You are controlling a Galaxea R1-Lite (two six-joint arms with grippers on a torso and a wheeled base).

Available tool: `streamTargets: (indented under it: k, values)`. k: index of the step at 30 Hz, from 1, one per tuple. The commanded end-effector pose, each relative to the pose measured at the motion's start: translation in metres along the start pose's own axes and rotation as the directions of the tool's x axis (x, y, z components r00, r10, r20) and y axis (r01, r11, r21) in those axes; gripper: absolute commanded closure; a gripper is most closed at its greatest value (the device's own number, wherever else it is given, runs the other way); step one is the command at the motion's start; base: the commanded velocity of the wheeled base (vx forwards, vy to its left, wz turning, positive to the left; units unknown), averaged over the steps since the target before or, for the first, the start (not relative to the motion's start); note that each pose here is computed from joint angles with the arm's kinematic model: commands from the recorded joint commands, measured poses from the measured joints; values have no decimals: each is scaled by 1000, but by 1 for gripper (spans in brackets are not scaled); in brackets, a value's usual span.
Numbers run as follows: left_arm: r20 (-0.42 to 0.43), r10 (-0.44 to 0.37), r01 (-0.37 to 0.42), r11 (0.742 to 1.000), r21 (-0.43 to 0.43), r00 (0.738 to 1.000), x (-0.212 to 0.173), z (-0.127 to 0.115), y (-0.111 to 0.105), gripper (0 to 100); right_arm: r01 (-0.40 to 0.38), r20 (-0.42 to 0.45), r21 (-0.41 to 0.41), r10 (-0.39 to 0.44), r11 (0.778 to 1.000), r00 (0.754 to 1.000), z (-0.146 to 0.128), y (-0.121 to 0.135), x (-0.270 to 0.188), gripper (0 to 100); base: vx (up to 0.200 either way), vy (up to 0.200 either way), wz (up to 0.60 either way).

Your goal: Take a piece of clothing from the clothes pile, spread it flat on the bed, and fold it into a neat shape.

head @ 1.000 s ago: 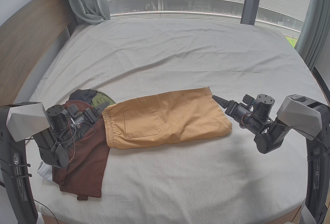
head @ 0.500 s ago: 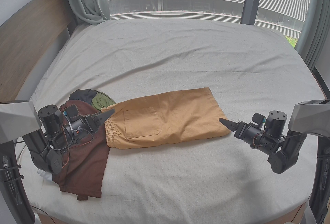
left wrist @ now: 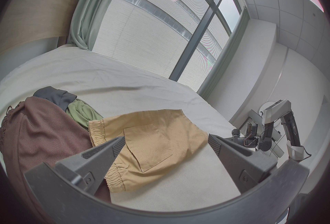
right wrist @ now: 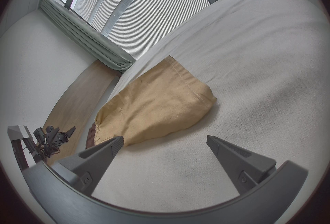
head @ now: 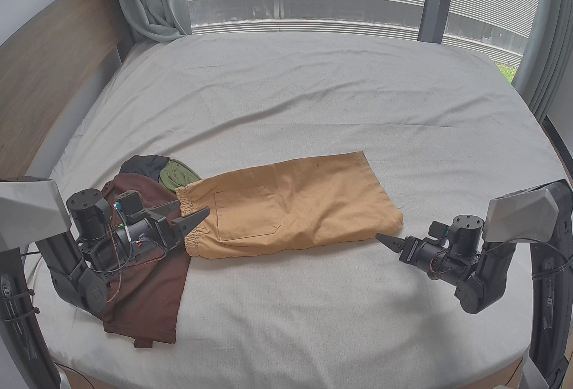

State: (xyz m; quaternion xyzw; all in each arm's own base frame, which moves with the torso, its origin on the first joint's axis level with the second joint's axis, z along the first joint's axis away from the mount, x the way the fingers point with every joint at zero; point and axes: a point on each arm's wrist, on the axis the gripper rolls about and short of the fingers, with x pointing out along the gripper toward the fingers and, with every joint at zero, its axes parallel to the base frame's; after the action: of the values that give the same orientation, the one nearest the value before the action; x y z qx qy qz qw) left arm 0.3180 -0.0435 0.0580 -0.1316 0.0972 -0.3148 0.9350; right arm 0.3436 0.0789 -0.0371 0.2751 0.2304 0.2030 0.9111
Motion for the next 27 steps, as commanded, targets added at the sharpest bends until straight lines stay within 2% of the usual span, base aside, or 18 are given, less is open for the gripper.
streamTargets:
  k: [1, 10, 14, 17, 27]
  values:
    - [-8, -6, 6, 1000, 4, 1000, -1, -2, -3, 0, 21, -20, 14, -21, 1000, 1000, -12, -16, 12, 0, 0, 0, 0]
    - [-13, -13, 13, 1000, 0, 1000, 1, -3, -4, 0, 17, -16, 16, -17, 1000, 1000, -18, -27, 31, 0, 0, 0, 0]
    - [-17, -7, 7, 1000, -5, 1000, 0, -5, -3, 0, 17, -15, 54, -16, 998, 1000, -22, -32, 43, 0, 0, 0, 0]
    - [-23, -4, 4, 1000, -9, 1000, 1, -7, -1, 0, -1, 4, 82, 1, 997, 1000, -16, -30, 54, 0, 0, 0, 0]
    - [-33, 0, 0, 1000, -15, 999, 3, -11, 2, 0, -35, -8, 101, 36, 994, 999, -9, -15, 77, 0, 0, 0, 0]
